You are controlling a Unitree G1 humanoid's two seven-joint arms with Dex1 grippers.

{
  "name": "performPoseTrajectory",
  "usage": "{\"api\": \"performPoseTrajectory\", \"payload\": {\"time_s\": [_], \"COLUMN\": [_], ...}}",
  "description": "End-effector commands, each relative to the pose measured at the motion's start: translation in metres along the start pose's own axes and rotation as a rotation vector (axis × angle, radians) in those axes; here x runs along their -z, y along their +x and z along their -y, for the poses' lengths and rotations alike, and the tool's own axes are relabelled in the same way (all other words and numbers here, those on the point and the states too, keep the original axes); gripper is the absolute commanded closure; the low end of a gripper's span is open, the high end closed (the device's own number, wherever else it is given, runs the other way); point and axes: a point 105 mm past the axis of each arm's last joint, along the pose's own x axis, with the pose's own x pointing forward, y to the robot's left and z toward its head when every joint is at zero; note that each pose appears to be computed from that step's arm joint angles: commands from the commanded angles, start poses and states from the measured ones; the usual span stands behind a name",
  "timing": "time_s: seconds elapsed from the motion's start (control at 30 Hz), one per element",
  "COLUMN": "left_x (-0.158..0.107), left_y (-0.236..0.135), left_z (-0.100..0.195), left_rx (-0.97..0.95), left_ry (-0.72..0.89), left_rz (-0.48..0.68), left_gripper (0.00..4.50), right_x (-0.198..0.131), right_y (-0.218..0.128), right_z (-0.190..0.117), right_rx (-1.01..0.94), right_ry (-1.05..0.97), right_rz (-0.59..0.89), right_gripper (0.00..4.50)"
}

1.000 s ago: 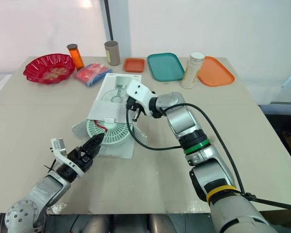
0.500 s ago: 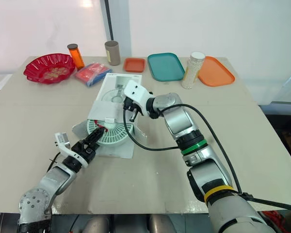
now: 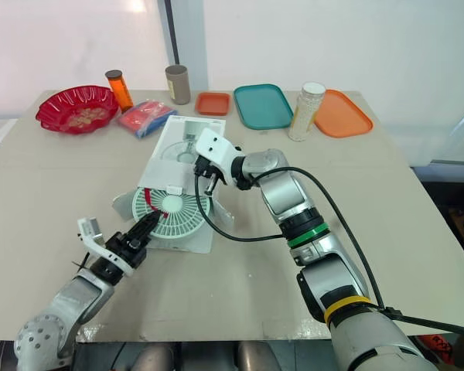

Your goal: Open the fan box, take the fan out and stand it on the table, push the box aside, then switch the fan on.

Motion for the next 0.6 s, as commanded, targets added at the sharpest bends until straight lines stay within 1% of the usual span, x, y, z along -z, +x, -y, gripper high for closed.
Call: {"api": "performPoseTrajectory", "payload": {"time_s": [0.03, 0.13, 0.23, 0.33, 0.43, 0.47, 0.5, 0.57, 0.6], "left_x": [0.001, 0.006, 0.023, 0.024, 0.025, 0.026, 0.025, 0.022, 0.021], "left_y": [-0.019, -0.029, -0.035, -0.034, -0.034, -0.034, -0.033, -0.036, -0.037], "left_z": [0.009, 0.021, 0.018, 0.019, 0.019, 0.019, 0.019, 0.018, 0.017], "left_rx": [-0.019, 0.016, -0.022, -0.022, -0.018, -0.02, -0.021, -0.027, -0.033], "left_ry": [0.012, 0.013, 0.039, 0.015, 0.028, 0.033, 0.029, 0.003, -0.005], "left_rz": [-0.008, -0.038, -0.131, -0.121, -0.138, -0.142, -0.137, -0.107, -0.097], "left_gripper": [2.82, 2.82, 2.82, 2.82, 2.82, 2.34, 1.75, 1.17, 0.72], "right_x": [-0.003, -0.003, -0.003, -0.005, -0.005, -0.005, -0.005, -0.005, -0.005], "right_y": [0.003, 0.004, 0.005, 0.007, 0.008, 0.008, 0.008, 0.008, 0.008], "right_z": [-0.004, -0.004, -0.004, -0.005, -0.006, -0.005, -0.005, -0.005, -0.004], "right_rx": [-0.025, -0.026, -0.028, -0.032, -0.034, -0.035, -0.036, -0.036, -0.035], "right_ry": [-0.011, -0.011, -0.014, -0.015, -0.019, -0.021, -0.022, -0.026, -0.026], "right_rz": [-0.001, 0.001, 0.002, 0.008, 0.01, 0.011, 0.011, 0.012, 0.012], "right_gripper": [4.5, 4.5, 4.5, 4.5, 4.5, 4.5, 4.5, 4.5, 4.5]}}
